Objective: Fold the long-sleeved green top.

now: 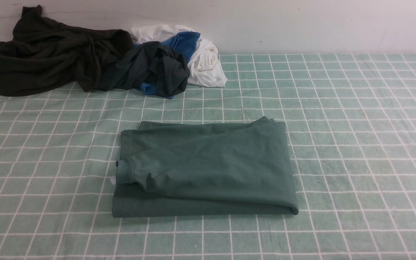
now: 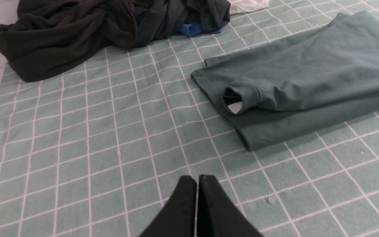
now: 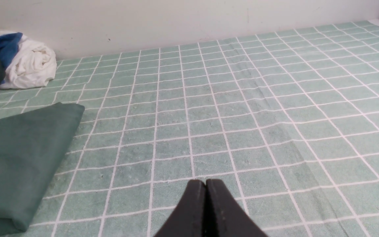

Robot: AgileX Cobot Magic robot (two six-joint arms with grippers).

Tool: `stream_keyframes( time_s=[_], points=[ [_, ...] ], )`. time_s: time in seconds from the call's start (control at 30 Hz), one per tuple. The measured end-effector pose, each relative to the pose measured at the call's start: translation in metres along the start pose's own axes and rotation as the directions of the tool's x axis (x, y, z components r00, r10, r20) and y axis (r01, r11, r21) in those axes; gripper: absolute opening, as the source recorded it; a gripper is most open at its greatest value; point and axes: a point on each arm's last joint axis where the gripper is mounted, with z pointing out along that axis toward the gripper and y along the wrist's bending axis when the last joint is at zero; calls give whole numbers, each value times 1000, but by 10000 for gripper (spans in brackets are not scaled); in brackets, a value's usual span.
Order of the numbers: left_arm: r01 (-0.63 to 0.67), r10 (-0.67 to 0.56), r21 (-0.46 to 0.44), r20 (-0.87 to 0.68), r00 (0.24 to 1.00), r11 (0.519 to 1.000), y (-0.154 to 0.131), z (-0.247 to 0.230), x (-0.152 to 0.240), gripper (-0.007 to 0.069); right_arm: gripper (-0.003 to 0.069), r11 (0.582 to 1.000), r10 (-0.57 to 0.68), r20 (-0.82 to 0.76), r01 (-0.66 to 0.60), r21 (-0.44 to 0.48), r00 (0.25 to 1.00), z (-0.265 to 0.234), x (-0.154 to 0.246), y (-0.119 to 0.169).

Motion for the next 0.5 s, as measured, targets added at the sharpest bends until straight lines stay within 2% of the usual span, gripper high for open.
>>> stream_keyframes(
  time_s=[0.5],
  points=[
    [0, 0, 0, 1, 1000, 1000, 0, 0, 0, -3, -13, 1000, -4, -4, 4, -20, 1000, 0, 0, 1]
  ],
)
